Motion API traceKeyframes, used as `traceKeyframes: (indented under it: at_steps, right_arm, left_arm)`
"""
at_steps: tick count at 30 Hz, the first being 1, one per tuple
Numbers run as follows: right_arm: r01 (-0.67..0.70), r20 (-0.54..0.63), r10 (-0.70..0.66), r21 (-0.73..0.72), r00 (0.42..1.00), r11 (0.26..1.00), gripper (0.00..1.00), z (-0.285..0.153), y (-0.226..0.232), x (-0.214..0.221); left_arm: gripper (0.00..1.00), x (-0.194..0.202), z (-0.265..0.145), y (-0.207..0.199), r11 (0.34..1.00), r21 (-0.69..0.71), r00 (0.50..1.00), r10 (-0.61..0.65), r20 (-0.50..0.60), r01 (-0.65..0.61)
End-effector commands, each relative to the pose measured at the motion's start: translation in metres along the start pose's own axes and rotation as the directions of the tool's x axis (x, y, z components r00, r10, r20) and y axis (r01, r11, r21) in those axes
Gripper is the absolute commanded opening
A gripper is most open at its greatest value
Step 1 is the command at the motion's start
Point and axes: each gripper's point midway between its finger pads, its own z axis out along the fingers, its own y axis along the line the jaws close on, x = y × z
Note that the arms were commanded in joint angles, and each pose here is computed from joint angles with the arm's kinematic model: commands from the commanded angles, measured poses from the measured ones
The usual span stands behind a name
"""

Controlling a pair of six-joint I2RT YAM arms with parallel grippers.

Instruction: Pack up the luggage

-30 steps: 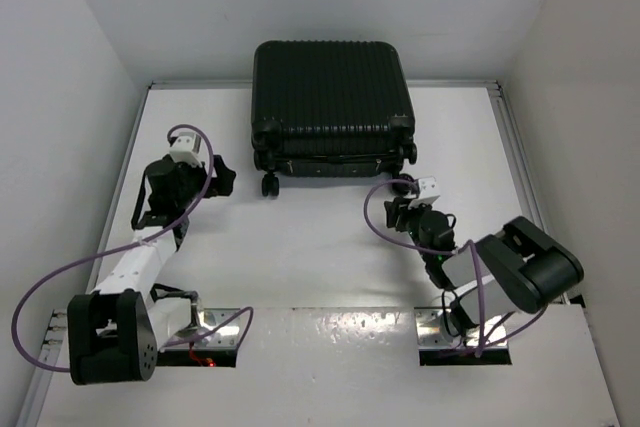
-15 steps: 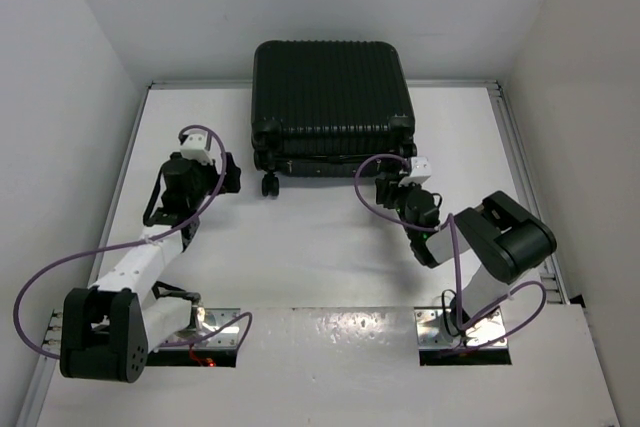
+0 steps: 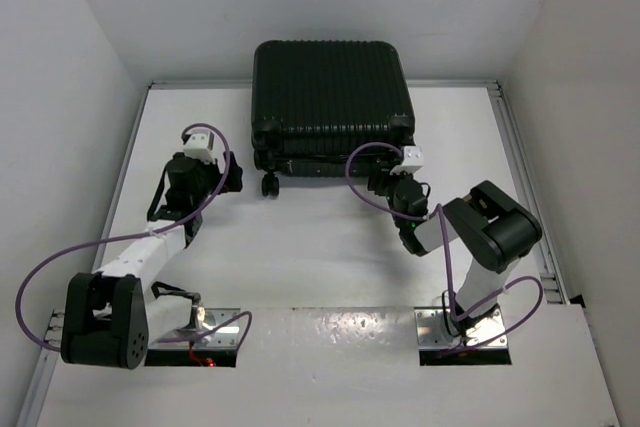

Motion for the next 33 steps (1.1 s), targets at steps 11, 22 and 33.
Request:
traceKeyframes:
  at_steps: [11, 22, 33]
  right_arm:
    - [-0.050, 0.349, 0.068, -0.058, 0.934, 0.997, 0.00, 0.024, 0.025, -0.094]
    - [-0.003, 0.333, 0.035, -0.096, 0.942, 0.995, 0.00, 0.007, 0.025, -0.091]
    - [0.003, 0.330, 0.031, -0.104, 0.943, 0.995, 0.00, 0.007, 0.027, -0.090]
  left_arm:
    - [1.00, -0.033, 0.007, -0.009, 0.998, 0.054, 0.997, 0.012, 0.076, -0.016]
    - [1.00, -0.073, -0.019, -0.100, 0.968, 0.249, 1.000, 0.010, 0.030, -0.018]
    - [1.00, -0.075, -0.008, -0.129, 0.972, 0.207, 0.989, -0.091, -0.115, 0.113]
